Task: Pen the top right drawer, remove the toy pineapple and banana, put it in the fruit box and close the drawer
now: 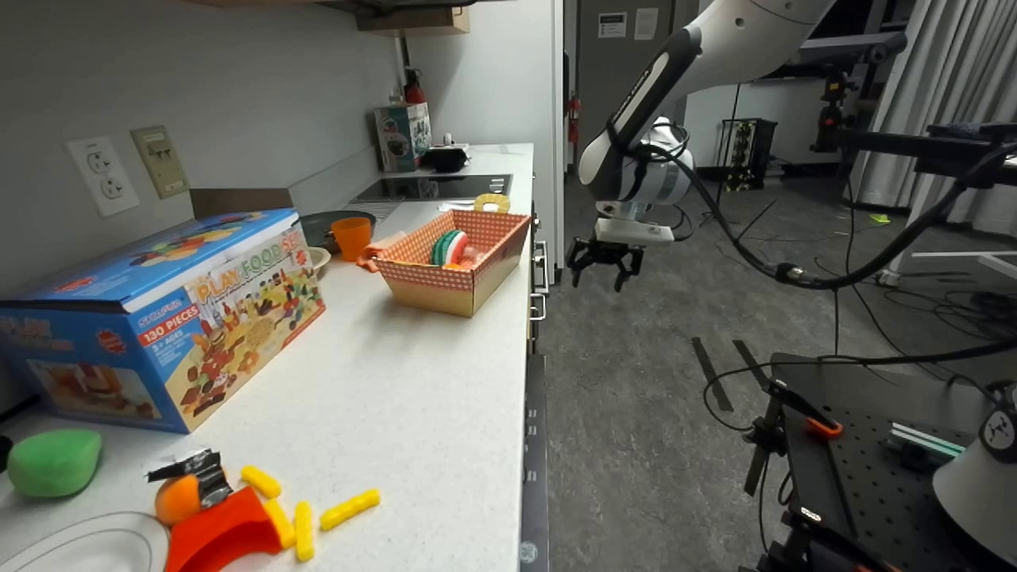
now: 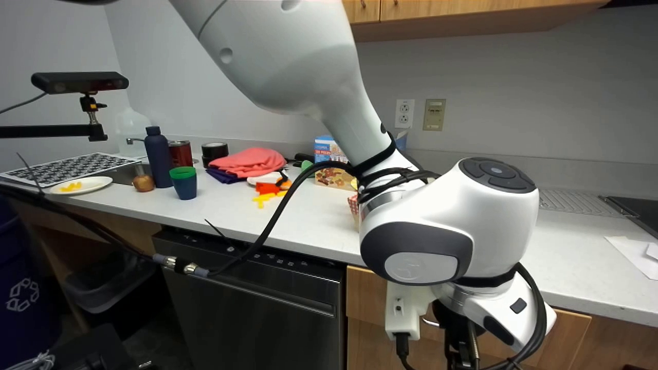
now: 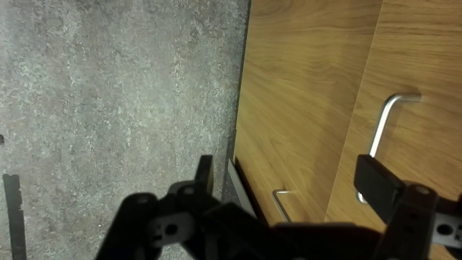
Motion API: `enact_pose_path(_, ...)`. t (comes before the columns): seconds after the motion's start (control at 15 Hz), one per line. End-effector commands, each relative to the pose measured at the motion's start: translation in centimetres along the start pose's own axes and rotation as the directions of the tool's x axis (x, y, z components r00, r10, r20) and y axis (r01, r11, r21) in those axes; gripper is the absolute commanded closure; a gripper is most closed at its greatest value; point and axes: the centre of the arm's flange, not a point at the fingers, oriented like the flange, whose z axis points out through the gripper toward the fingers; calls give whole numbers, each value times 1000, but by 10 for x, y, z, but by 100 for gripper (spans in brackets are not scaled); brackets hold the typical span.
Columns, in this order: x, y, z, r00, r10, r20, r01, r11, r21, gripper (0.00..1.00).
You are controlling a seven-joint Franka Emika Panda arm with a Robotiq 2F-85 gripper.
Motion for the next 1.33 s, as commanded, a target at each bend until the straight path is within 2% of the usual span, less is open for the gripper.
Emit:
enact_pose_path(0.0,24,-4,31,999,24,-32,-23,999,27,0)
enact_pose_path(0.2,34,-1,47,999,22,-30,-21,999,39,0)
enact_pose_path(0.6,48,-6,53,1000,-19,4,18,986,167,0)
enact_pose_path(0.8,52,-14,57,999,-34,12,31,979,203,0)
enact_pose_path(1.27,49,-29,76,998,-57,41,47,977,206,0)
